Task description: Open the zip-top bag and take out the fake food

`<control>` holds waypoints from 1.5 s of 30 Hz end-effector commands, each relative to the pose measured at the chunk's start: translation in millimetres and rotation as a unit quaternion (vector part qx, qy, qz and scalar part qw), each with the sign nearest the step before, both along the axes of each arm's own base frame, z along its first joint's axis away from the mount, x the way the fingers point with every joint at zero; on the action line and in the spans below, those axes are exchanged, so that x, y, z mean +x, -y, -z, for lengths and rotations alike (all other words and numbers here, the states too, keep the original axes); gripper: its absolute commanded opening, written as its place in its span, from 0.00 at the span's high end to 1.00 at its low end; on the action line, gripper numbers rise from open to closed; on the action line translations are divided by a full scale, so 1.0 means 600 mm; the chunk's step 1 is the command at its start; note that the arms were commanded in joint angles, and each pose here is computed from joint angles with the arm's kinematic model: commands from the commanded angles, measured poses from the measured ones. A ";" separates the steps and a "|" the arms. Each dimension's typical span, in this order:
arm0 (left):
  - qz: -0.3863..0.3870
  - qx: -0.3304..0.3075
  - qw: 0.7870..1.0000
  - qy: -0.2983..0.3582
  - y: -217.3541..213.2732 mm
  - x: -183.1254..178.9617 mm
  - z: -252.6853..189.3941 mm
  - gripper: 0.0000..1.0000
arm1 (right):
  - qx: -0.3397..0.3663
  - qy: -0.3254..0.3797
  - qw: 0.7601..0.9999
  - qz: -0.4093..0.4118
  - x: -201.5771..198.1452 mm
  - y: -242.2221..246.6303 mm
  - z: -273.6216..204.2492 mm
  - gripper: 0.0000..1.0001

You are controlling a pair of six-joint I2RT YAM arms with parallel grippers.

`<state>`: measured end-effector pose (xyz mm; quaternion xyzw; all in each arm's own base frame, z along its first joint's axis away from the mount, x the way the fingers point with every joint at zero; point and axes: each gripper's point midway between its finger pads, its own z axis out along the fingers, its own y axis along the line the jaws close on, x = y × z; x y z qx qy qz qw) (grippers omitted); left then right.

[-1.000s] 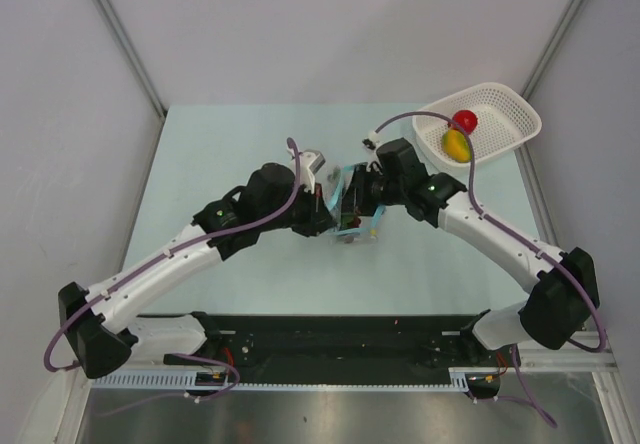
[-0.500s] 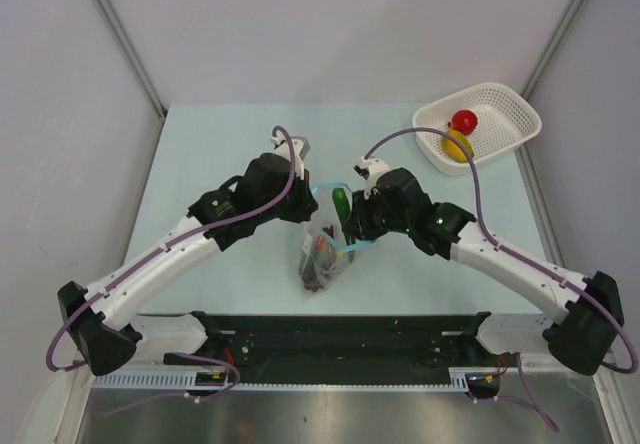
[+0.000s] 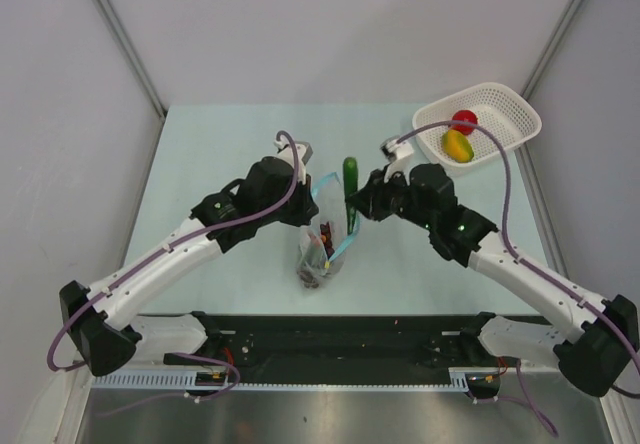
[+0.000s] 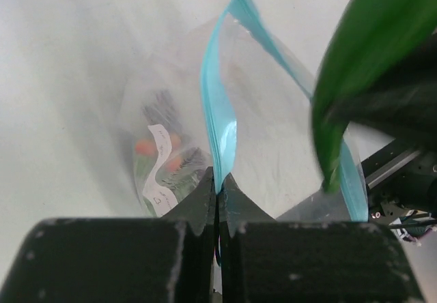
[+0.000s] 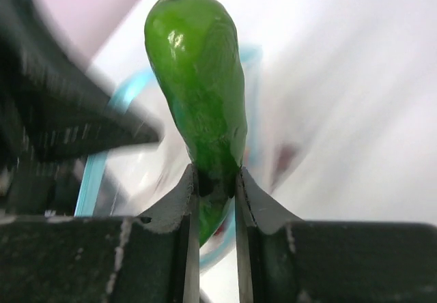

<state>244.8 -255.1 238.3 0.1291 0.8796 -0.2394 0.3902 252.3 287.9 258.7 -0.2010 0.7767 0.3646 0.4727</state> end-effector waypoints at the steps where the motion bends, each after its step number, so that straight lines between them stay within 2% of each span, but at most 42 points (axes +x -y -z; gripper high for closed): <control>1: 0.013 -0.015 1.000 0.014 0.003 -0.002 -0.005 1.00 | 0.119 0.094 0.972 0.182 0.098 0.100 -0.145 1.00; 2: 0.017 -0.017 1.000 0.011 0.006 -0.003 -0.002 1.00 | 0.127 0.096 0.961 0.224 0.114 0.129 -0.152 1.00; 3: 0.021 -0.018 1.000 0.008 0.008 -0.005 0.001 1.00 | 0.123 0.101 0.941 0.300 0.151 0.191 -0.152 1.00; 6: 0.048 -0.036 0.998 0.004 0.025 -0.013 -0.002 1.00 | 0.120 0.072 0.911 0.387 0.213 0.279 -0.123 1.00; 7: 0.059 -0.045 0.997 0.005 0.033 -0.016 -0.006 1.00 | 0.114 0.068 0.893 0.430 0.239 0.341 -0.115 1.00; 9: 0.073 -0.050 0.996 0.011 0.039 -0.017 -0.013 1.00 | 0.092 0.047 0.886 0.453 0.277 0.382 -0.072 1.00; 10: 0.079 -0.052 0.995 0.013 0.043 -0.017 -0.015 1.00 | 0.085 0.042 0.871 0.482 0.294 0.434 -0.063 1.00; 12: 0.096 -0.058 0.994 0.016 0.052 -0.019 -0.022 1.00 | 0.065 0.015 0.867 0.494 0.326 0.469 -0.014 1.00; 14: 0.115 -0.060 0.991 0.012 0.063 -0.022 -0.020 1.00 | 0.057 0.009 0.847 0.528 0.345 0.534 0.002 1.00; 19: 0.138 -0.056 0.989 0.011 0.075 -0.022 -0.029 1.00 | 0.048 -0.050 0.833 0.549 0.406 0.604 0.095 0.96; 21: 0.143 -0.051 0.988 0.010 0.076 -0.023 -0.029 1.00 | 0.048 -0.061 0.828 0.555 0.423 0.622 0.105 0.93; 22: 0.143 -0.050 0.988 0.010 0.075 -0.022 -0.029 1.00 | 0.042 -0.082 0.826 0.556 0.432 0.626 0.138 0.92; 25: 0.148 -0.048 0.988 0.006 0.077 -0.023 -0.024 1.00 | 0.040 -0.095 0.824 0.557 0.453 0.635 0.155 0.78; 28: 0.146 -0.047 0.988 0.006 0.078 -0.021 -0.025 1.00 | 0.048 -0.106 0.839 0.532 0.471 0.622 0.154 0.67; 29: 0.146 -0.047 0.988 0.007 0.077 -0.021 -0.026 1.00 | 0.051 -0.109 0.842 0.526 0.472 0.617 0.153 0.56; 30: 0.146 -0.049 0.988 0.010 0.079 -0.020 -0.030 1.00 | 0.051 -0.114 0.843 0.524 0.471 0.615 0.154 0.50; 31: 0.145 -0.049 0.988 0.009 0.079 -0.020 -0.030 1.00 | 0.052 -0.111 0.843 0.523 0.475 0.615 0.141 0.37; 33: 0.144 -0.052 0.988 0.012 0.080 -0.018 -0.036 1.00 | 0.039 -0.132 0.835 0.533 0.458 0.617 0.141 0.26; 36: 0.139 -0.053 0.989 0.012 0.081 -0.014 -0.040 1.00 | 0.033 -0.168 0.829 0.532 0.425 0.602 0.125 0.23; 39: 0.133 -0.063 0.989 0.014 0.085 -0.010 -0.044 1.00 | 0.023 -0.188 0.843 0.504 0.379 0.547 0.089 0.23; 40: 0.131 -0.067 0.989 0.014 0.087 -0.009 -0.045 1.00 | 0.015 -0.187 0.857 0.481 0.367 0.510 0.074 0.24; 41: 0.129 -0.071 0.989 0.016 0.089 -0.008 -0.048 1.00 | 0.002 -0.202 0.860 0.468 0.344 0.490 0.074 0.24; 45: 0.108 -0.078 0.991 0.021 0.086 0.001 -0.056 1.00 | -0.030 -0.165 0.913 0.371 0.256 0.356 -0.005 0.27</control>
